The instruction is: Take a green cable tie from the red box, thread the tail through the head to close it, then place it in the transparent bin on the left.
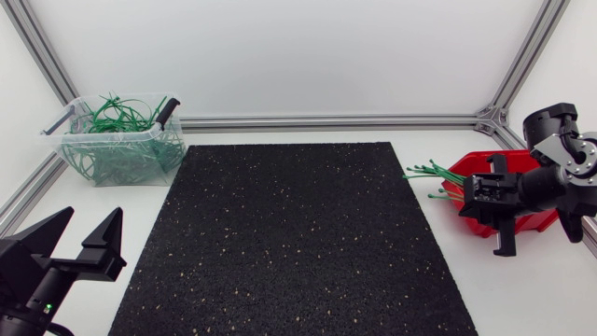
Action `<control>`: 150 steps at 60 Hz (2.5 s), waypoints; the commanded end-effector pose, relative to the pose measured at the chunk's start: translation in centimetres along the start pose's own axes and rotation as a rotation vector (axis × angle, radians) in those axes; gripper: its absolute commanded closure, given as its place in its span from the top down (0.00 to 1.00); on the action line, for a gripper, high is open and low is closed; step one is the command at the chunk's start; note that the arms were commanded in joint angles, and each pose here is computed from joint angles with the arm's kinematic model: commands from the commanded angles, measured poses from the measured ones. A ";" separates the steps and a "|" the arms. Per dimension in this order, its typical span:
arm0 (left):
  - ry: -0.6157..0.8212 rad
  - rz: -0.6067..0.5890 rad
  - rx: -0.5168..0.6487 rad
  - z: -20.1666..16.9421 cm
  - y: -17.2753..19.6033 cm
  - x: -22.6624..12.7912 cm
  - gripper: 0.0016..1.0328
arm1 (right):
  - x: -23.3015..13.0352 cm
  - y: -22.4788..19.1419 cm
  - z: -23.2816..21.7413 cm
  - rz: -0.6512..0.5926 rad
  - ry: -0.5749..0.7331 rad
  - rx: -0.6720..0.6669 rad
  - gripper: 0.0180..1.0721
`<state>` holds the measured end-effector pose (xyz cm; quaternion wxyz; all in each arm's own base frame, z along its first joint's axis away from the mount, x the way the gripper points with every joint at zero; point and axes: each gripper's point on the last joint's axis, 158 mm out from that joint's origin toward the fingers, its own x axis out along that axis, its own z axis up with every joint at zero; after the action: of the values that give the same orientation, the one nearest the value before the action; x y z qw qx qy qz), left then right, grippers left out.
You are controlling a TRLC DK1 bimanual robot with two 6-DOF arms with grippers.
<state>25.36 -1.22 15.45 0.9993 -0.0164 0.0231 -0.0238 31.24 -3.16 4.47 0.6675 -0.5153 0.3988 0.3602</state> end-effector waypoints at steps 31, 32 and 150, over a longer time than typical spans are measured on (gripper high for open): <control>0.064 -0.001 -0.014 -2.5 0.0 0.2 0.97 | -10.0 -9.7 2.5 -0.284 -0.157 0.146 0.05; 0.064 -0.001 -0.014 -2.5 0.0 0.2 0.97 | -10.3 -10.1 2.7 -0.296 -0.169 0.160 0.05; 0.070 0.010 -0.015 -2.7 0.3 0.2 0.97 | -23.5 -3.4 26.1 -0.447 -0.468 0.694 0.05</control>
<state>25.36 -1.20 15.44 0.9993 -0.0164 0.0232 -0.0234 28.80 18.74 29.84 0.9162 -0.2959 0.2154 0.1634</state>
